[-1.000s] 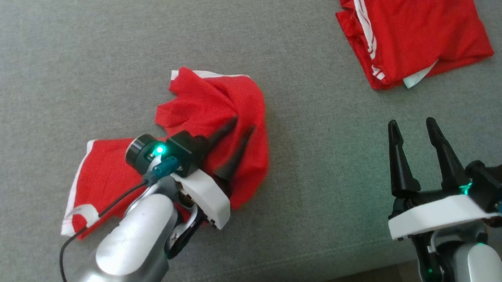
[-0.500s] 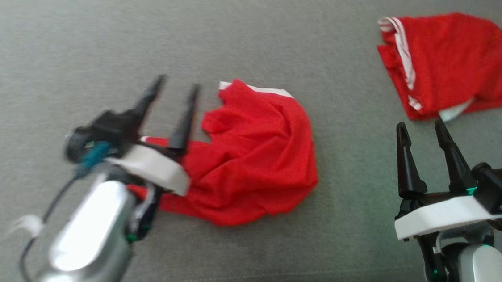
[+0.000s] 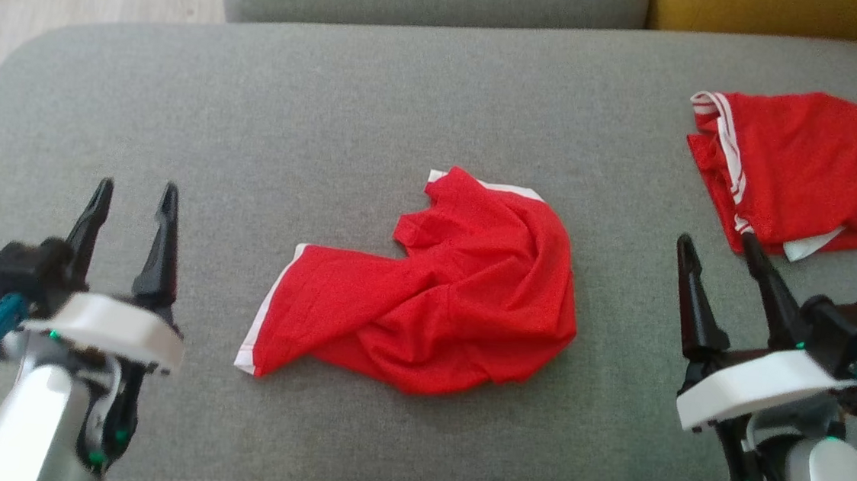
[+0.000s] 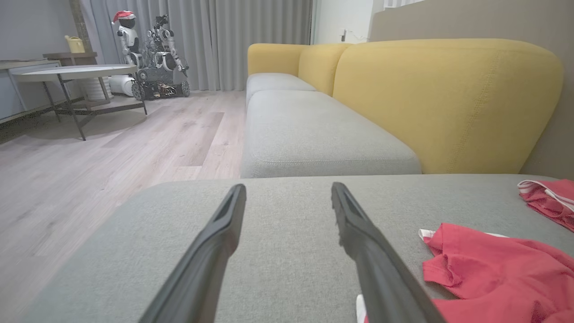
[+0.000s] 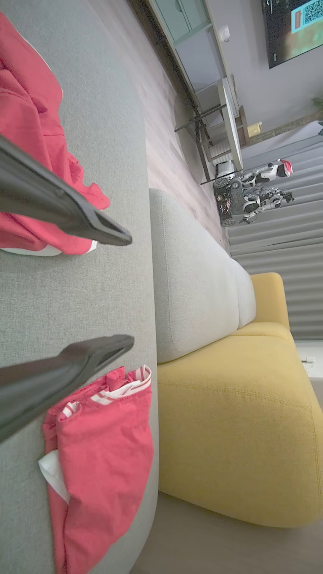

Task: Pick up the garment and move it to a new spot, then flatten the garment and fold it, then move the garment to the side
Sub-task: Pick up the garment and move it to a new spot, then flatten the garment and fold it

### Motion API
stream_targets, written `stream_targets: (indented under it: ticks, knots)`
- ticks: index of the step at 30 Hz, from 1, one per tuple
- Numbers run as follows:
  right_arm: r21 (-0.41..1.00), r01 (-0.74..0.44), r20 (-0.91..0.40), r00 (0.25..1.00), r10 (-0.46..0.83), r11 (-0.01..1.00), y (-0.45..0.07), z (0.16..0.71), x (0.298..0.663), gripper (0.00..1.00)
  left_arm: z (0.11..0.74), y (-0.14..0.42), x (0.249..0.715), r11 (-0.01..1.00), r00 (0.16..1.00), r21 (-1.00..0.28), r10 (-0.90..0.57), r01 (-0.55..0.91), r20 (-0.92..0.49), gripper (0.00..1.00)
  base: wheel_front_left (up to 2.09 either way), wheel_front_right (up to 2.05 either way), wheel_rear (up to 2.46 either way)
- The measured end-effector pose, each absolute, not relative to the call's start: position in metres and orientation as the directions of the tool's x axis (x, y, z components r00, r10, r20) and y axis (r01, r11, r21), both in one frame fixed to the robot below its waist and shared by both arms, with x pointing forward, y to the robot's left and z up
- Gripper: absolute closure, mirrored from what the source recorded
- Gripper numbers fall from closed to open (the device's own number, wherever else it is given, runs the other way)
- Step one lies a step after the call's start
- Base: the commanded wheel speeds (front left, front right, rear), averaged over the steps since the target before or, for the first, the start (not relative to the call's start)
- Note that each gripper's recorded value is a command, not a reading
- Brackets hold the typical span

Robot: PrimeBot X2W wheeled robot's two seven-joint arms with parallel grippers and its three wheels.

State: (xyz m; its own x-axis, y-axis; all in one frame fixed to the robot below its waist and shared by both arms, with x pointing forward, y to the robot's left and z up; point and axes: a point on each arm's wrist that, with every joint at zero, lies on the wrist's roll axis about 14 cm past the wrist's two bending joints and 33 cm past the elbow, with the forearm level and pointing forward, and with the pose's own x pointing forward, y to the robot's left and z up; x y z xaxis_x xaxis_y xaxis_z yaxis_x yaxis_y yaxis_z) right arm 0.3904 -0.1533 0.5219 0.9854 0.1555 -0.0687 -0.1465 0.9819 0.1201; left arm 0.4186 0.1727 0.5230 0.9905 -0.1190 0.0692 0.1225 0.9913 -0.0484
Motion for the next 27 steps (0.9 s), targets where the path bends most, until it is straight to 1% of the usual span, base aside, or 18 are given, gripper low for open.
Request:
stream_targets:
  ticks: [7, 14, 27]
  knots:
    - [0.119, -0.144, -0.081, 0.985, 0.154, 0.982, -0.154, 0.521, 0.376, 0.00, 0.517, 0.180, 0.387, 0.991, 0.994, -0.070, -0.109, 0.110, 0.028, 0.00, 0.00, 0.00, 0.00]
    - [0.121, -0.130, -0.097, 0.985, 0.142, 0.984, -0.158, 0.517, 0.358, 0.00, 0.528, 0.175, 0.363, 0.990, 0.992, -0.074, -0.116, 0.119, 0.049, 0.00, 0.00, 0.00, 0.00]
    - [0.119, -0.125, -0.090, 0.987, 0.136, 0.985, -0.160, 0.521, 0.354, 0.00, 0.535, 0.172, 0.354, 0.990, 0.991, -0.074, -0.120, 0.123, 0.054, 0.00, 0.00, 0.00, 0.00]
